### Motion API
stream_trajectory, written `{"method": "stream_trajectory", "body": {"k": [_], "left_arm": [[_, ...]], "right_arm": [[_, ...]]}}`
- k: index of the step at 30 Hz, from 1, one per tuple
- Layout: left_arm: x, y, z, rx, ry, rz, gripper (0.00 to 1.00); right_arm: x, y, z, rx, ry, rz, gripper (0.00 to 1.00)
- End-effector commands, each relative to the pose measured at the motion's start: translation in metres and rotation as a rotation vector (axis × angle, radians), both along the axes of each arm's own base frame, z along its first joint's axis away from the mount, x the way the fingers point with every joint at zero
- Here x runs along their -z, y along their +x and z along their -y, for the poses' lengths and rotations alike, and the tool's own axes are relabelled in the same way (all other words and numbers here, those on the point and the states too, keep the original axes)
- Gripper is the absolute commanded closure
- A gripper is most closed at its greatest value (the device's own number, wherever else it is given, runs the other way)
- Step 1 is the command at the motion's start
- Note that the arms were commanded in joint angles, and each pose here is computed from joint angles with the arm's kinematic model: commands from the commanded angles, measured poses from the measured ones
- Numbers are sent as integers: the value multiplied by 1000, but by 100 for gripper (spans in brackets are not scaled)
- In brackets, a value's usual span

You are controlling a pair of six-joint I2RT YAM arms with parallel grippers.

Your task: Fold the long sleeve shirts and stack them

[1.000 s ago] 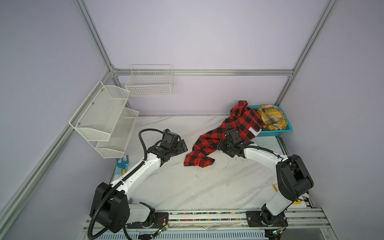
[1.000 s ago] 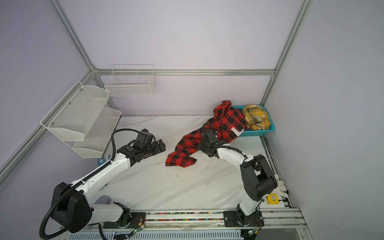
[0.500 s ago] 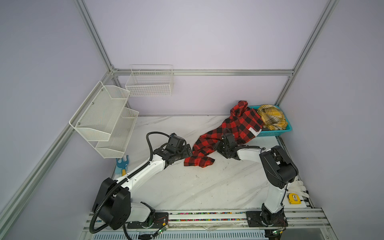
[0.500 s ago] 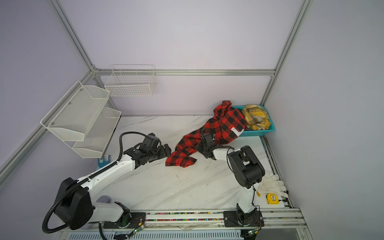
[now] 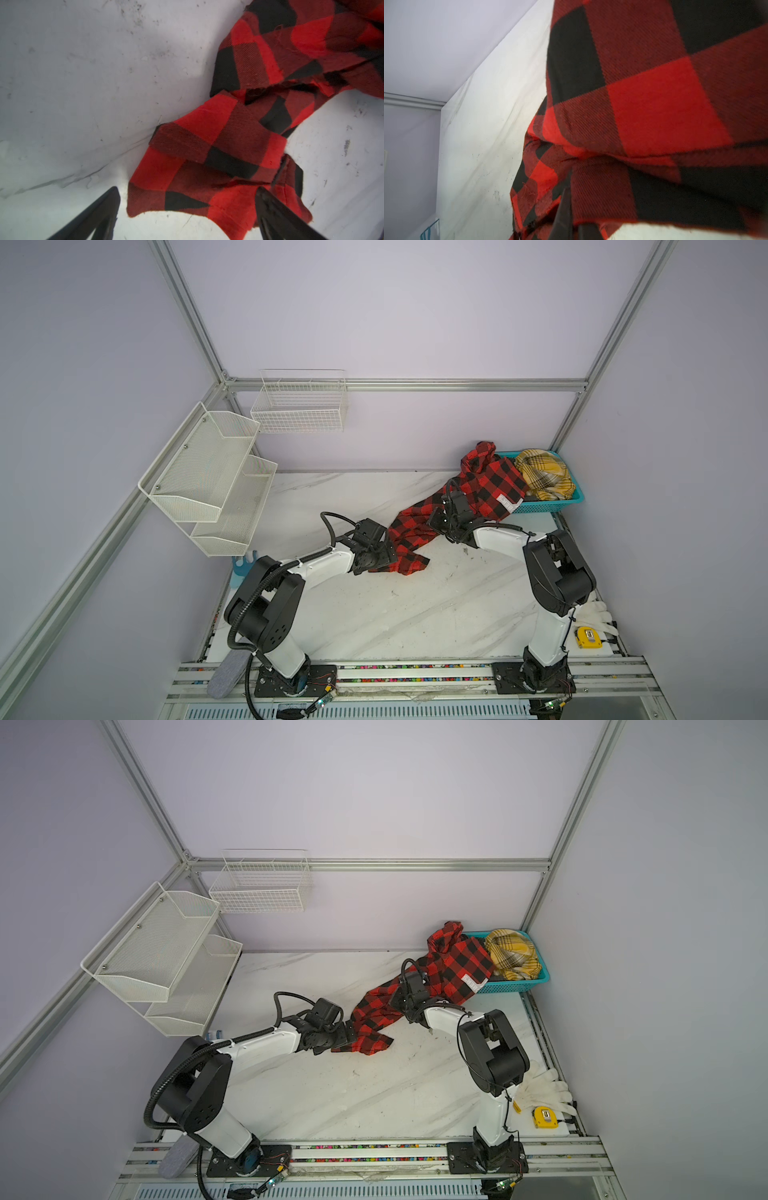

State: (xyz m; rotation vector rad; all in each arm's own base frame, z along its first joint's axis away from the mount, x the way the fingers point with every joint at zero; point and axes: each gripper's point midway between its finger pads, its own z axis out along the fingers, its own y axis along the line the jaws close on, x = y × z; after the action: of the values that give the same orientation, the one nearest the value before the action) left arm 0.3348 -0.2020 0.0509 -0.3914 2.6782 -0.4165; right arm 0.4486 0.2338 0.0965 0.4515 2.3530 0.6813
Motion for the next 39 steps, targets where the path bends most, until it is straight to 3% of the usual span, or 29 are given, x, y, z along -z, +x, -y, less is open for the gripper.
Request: {"method": "stream_trajectory", "body": {"k": [1, 3, 6, 7, 8, 9, 13, 17, 20, 23, 26, 29, 32, 35, 39], "left_arm": [[-10, 23, 11, -44, -37, 36, 1], [-2, 28, 11, -61, -21, 24, 7], [2, 38, 15, -54, -36, 20, 38], [4, 41, 16, -55, -40, 20, 56], [2, 46, 17, -53, -48, 24, 84], [-3, 51, 15, -59, -52, 32, 100], [-72, 73, -15, -117, -12, 189, 100], [-203, 80, -79, -247, 118, 469, 100], [-312, 58, -131, -375, 209, 686, 100], [-398, 20, -179, -517, 301, 868, 100], [-438, -16, -216, -642, 382, 950, 100], [-441, -33, -234, -688, 432, 954, 100], [-415, -33, -234, -668, 436, 903, 100], [-360, -25, -221, -603, 402, 795, 100], [-253, -23, -202, -532, 334, 588, 100]], "right_arm": [[-42, -7, 5, -31, -32, 56, 100], [-58, -12, 5, -49, -51, 76, 100], [-85, -17, 7, -67, -82, 116, 100], [-93, -18, 8, -73, -92, 126, 100], [-103, -17, 9, -78, -102, 139, 100], [-114, -15, 9, -85, -112, 154, 100], [-163, -4, -6, -179, -147, 234, 100], [-238, 7, -64, -373, -146, 385, 100], [-309, -12, -124, -552, -104, 567, 100], [-392, -31, -149, -621, 14, 761, 100], [-450, -48, -144, -620, 111, 902, 100], [-465, -54, -131, -593, 120, 952, 100], [-434, -34, -108, -530, 92, 879, 100], [-365, -1, -66, -389, 4, 714, 100], [-246, 24, 9, -201, -98, 455, 100]]}}
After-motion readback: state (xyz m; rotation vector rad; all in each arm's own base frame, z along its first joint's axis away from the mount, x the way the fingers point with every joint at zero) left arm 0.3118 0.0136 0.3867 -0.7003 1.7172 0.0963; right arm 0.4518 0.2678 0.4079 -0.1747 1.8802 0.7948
